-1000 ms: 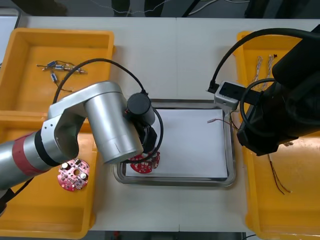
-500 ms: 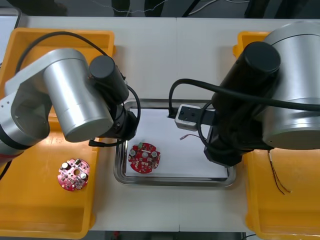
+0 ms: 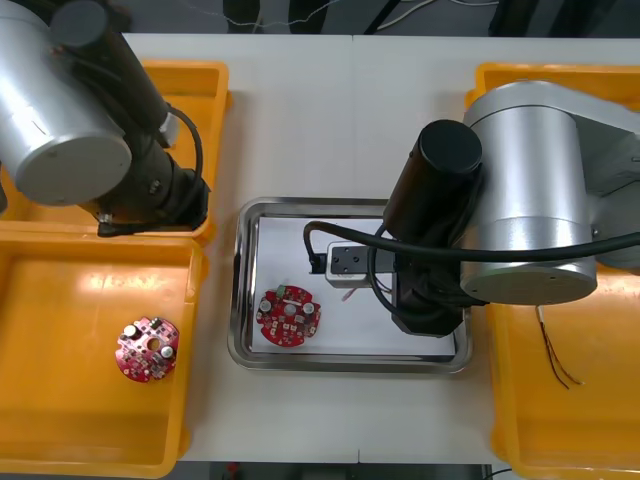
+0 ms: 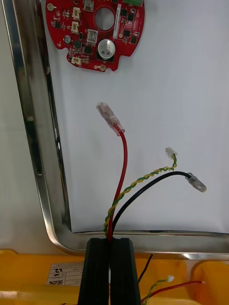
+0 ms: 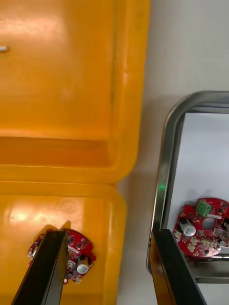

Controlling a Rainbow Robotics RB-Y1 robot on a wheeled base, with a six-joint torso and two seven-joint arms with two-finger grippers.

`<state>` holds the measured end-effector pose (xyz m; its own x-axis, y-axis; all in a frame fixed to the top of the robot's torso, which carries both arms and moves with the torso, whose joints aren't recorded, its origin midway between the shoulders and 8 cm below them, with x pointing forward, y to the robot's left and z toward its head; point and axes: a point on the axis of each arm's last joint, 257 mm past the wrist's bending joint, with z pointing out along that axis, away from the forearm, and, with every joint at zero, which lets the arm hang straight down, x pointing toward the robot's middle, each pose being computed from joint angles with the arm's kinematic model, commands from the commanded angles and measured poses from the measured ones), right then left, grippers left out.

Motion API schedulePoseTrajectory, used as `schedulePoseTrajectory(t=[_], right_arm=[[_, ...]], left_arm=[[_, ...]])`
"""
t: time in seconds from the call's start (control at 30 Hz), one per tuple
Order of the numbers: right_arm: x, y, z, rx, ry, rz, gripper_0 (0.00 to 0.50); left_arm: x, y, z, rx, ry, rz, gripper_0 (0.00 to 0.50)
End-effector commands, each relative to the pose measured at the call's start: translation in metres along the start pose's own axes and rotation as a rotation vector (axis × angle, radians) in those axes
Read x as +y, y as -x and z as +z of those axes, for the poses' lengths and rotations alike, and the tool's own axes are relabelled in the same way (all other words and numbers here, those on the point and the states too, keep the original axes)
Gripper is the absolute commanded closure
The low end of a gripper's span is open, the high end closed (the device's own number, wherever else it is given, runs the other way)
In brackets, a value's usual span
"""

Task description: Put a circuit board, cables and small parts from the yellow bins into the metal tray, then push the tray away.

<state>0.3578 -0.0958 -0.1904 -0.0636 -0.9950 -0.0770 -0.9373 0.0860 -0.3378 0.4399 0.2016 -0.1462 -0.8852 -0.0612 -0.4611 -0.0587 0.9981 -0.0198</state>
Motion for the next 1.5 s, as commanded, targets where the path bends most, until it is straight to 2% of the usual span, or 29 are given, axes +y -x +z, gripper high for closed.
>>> schedulePoseTrajectory(t=[0.03, 0.27, 0.53, 0.73, 0.83, 1.0, 1.23, 1.3, 1.5], right_arm=[[-0.003, 0.013, 0.009, -0.001, -0.011, -0.115, 0.5], [-0.003, 0.017, 0.032, 0.014, -0.003, -0.121, 0.5], [0.001, 0.009, 0.063, 0.068, -0.037, -0.125, 0.5], [0.013, 0.002, 0.082, 0.057, -0.03, -0.085, 0.5], [0.016, 0.002, 0.09, 0.047, -0.042, -0.071, 0.5], [0.027, 0.001, 0.106, 0.048, -0.014, -0.033, 0.5], [0.027, 0.007, 0.118, 0.039, -0.025, -0.002, 0.5], [0.027, 0.009, 0.119, 0.029, -0.029, 0.0, 0.5], [0.023, 0.012, 0.12, 0.011, -0.04, 0.008, 0.5]], left_arm=[[0.031, 0.034, -0.017, -0.029, 0.029, 0.003, 0.0], [0.057, 0.056, -0.013, -0.018, 0.063, -0.003, 0.0], [0.081, 0.09, -0.009, -0.014, 0.083, -0.025, 0.0], [0.096, 0.115, -0.005, -0.027, 0.085, -0.043, 0.0], [0.105, 0.125, -0.001, -0.037, 0.089, -0.058, 0.0], [0.116, 0.141, 0.005, -0.061, 0.084, -0.093, 0.0], [0.133, 0.153, 0.014, -0.054, 0.1, -0.089, 0.0], [0.136, 0.158, 0.018, -0.066, 0.107, -0.096, 0.0], [0.137, 0.175, 0.033, -0.114, 0.093, -0.117, 0.0]])
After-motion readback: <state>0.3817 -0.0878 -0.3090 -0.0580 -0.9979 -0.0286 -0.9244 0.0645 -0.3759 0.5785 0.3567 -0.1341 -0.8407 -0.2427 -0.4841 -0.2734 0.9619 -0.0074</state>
